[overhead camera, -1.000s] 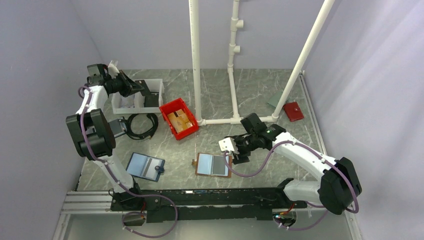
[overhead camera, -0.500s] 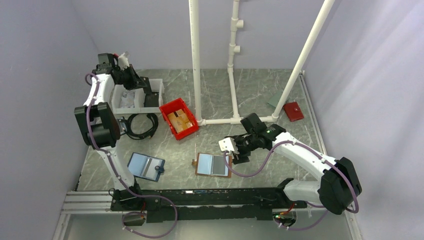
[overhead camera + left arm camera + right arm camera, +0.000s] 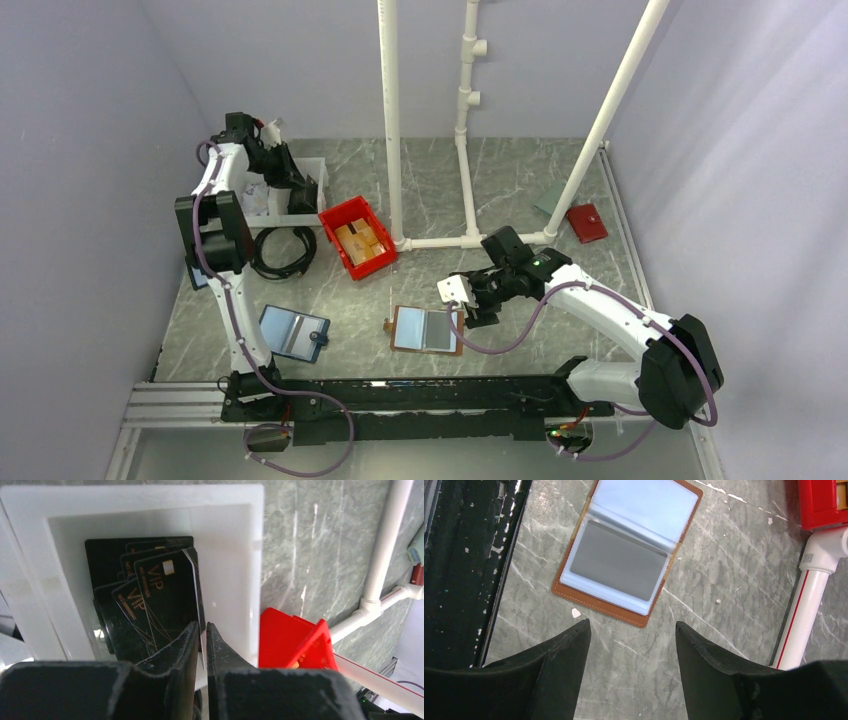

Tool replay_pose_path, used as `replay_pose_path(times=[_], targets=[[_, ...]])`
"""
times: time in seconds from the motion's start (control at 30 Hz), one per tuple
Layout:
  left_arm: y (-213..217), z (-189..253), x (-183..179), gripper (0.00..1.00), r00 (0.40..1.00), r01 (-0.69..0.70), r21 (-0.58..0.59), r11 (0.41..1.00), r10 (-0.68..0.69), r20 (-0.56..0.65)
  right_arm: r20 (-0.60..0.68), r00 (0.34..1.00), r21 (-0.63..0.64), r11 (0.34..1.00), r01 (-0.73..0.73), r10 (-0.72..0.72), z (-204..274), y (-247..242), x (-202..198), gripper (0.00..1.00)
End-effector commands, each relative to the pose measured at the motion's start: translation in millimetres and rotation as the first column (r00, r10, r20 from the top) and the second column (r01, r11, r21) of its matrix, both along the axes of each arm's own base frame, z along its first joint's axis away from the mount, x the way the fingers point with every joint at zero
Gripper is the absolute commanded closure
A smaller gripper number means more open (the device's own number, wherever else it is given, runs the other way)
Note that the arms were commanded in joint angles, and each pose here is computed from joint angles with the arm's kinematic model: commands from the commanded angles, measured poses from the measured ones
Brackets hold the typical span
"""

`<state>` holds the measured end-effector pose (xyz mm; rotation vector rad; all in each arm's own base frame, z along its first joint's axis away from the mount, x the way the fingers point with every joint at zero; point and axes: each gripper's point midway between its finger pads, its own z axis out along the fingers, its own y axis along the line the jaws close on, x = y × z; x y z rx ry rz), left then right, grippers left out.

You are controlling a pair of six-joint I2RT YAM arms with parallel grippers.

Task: Take the credit cards out of the card holder
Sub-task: Place the credit card in the storage box.

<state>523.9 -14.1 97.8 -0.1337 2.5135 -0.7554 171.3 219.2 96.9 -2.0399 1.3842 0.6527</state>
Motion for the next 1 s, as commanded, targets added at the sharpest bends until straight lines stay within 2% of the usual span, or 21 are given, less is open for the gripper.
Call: replay_pose_path(times=[0.0,0.13,0.27,0.33,0.4,0.47,0.57,0.6,0.67,0.77,0.97], targets=[[2,-4,10,0.82,1.000,0.025,0.023,0.999,-0.025,-0.007,0.041,0.999,0.031,0.999,-0.013,0.011,13,6,9,0.34],[17,8,13,0.76,1.000,-0.018,0.153,0.988,0.017,0.007,0.043,0.999,0.031,0.999,-0.006,0.004,14,5,10,0.34],[38,62,12,0.75,0.980,-0.137,0.263,0.955,0.092,0.177,0.051,0.999,0.033,0.999,0.006,-0.008,15,3,12,0.34],[44,110,3,0.70,0.943,-0.209,0.283,0.936,0.116,0.311,0.058,0.998,0.036,0.999,0.019,-0.021,18,1,15,0.34],[46,138,-14,0.60,0.911,-0.258,0.283,0.924,0.135,0.391,0.068,0.997,0.042,0.999,0.032,-0.035,21,-2,17,0.34],[42,156,-38,0.43,0.884,-0.285,0.255,0.924,0.151,0.442,0.076,0.996,0.060,0.997,0.048,-0.053,26,-5,19,0.34],[37,162,-84,0.03,0.850,-0.349,0.161,0.923,0.240,0.468,0.087,0.993,0.089,0.993,0.074,-0.082,35,-11,21,0.34],[34,161,-99,0.01,0.842,-0.348,0.114,0.931,0.257,0.475,0.093,0.990,0.099,0.991,0.095,-0.104,38,-15,24,0.34],[12,164,-132,0.00,0.844,-0.262,0.021,0.965,0.219,0.490,0.101,0.984,0.121,0.983,0.135,-0.148,46,-23,29,0.33],[-14,165,-170,0.01,0.853,-0.160,-0.040,0.986,0.159,0.497,0.095,0.970,0.163,0.965,0.207,-0.224,57,-35,36,0.33],[-32,151,-217,0.01,0.841,-0.137,-0.007,0.991,0.120,0.528,0.077,0.915,0.259,0.894,0.365,-0.396,90,-64,51,0.31]])
